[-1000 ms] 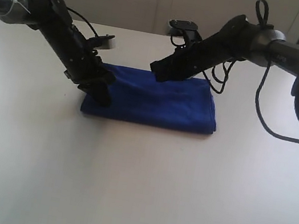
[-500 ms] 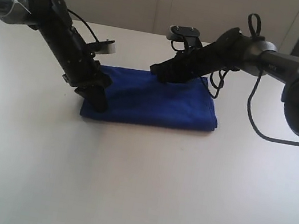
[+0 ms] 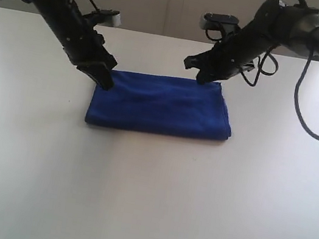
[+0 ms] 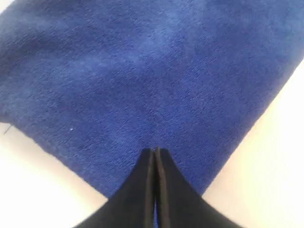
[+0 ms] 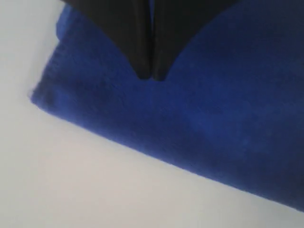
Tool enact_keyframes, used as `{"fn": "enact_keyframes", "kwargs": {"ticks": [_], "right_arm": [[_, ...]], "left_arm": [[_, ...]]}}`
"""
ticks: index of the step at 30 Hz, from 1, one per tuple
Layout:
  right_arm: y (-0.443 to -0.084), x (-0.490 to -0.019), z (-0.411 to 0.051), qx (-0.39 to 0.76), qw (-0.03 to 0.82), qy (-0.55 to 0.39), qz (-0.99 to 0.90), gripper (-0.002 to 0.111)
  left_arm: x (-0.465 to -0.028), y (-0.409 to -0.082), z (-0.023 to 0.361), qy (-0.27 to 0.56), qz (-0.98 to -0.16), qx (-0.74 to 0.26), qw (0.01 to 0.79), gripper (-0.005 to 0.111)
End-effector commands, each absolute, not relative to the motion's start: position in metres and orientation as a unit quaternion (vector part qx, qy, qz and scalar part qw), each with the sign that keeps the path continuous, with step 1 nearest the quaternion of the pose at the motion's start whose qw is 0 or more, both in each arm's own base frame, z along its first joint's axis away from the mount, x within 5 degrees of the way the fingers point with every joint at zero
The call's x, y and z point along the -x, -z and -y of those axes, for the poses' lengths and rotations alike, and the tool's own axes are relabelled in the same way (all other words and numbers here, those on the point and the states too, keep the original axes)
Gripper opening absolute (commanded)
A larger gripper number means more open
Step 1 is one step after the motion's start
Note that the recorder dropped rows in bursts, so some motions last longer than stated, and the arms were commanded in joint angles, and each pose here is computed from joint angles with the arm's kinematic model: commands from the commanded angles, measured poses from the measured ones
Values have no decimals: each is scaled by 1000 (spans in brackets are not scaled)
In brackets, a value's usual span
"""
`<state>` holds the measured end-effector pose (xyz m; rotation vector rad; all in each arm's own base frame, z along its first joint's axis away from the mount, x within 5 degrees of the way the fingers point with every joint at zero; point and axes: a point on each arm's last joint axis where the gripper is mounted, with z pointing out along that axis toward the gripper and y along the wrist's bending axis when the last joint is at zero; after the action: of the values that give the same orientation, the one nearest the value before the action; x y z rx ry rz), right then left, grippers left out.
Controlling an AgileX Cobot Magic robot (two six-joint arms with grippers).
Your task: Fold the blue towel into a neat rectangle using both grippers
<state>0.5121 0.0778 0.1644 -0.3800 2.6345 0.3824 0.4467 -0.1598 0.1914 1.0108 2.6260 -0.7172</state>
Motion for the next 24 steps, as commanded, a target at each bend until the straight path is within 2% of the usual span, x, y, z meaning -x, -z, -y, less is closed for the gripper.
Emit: {"fn": "enact_keyframes", "kwargs": {"ticks": [1,3,6,10,17,24], "right_arm": [[-163,-507,-49,81,177,-109,-975,0],[-162,-505,-38,61,160,-92,-981,0],[-160,-503,-27,34,143,-52,-988,0],[-158,-502,-26,29,135,-45,-989,0],[-141,-500,-26,18,100,-46,-994,0],[-130,-497,-27,19,72,-48,-996,0]], "left_arm": [[-450,-188,146,185,-916,-339,110,0],[-455,-184,136,143,-935,-307,108,0],[-461,-184,126,127,-944,-280,121,0],[-465,-177,119,128,-954,-245,120,0],[-464,-147,120,144,-961,-224,70,0],[-461,-141,122,154,-962,-221,48,0]]}}
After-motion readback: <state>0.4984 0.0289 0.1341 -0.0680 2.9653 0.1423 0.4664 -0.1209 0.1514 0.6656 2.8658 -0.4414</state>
